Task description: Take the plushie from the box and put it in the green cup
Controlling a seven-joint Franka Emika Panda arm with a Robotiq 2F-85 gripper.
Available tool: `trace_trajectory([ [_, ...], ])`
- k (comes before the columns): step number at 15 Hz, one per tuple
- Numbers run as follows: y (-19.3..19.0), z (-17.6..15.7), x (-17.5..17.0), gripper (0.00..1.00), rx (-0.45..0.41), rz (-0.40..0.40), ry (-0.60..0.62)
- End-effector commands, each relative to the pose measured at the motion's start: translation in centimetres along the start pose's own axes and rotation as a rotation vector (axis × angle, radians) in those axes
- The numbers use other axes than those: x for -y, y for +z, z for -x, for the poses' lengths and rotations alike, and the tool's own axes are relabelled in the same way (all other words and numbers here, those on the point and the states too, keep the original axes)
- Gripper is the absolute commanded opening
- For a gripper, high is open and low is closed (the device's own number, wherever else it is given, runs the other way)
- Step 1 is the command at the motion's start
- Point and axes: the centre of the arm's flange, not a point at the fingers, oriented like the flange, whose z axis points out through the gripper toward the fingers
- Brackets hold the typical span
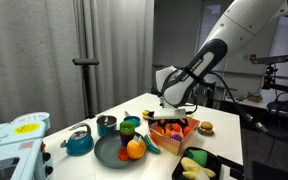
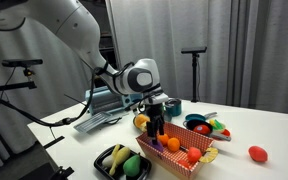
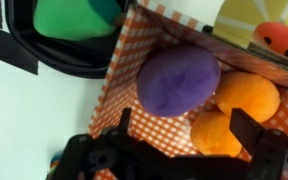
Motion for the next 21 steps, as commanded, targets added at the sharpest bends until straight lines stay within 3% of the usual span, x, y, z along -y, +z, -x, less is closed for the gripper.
trace_trajectory([
  [1, 1.3, 0.5, 2.2, 1.00, 0.022, -0.049, 0.017],
  [6, 0.7, 3.2, 1.8, 0.99, 0.107, -0.066, 0.050],
  [8, 0.4, 3.6, 1.5, 0.75, 0.108, -0.063, 0.055],
  [9, 0.3, 3.7, 1.5, 0.71, 0.108, -0.062, 0.057],
  [17, -0.8, 3.5, 0.8, 0.11, 0.093, -0.043, 0.052],
  [19, -1.9, 3.5, 0.9, 0.01, 0.092, -0.052, 0.045],
  [21, -3.8, 3.7, 1.1, 0.00, 0.091, -0.080, 0.020],
])
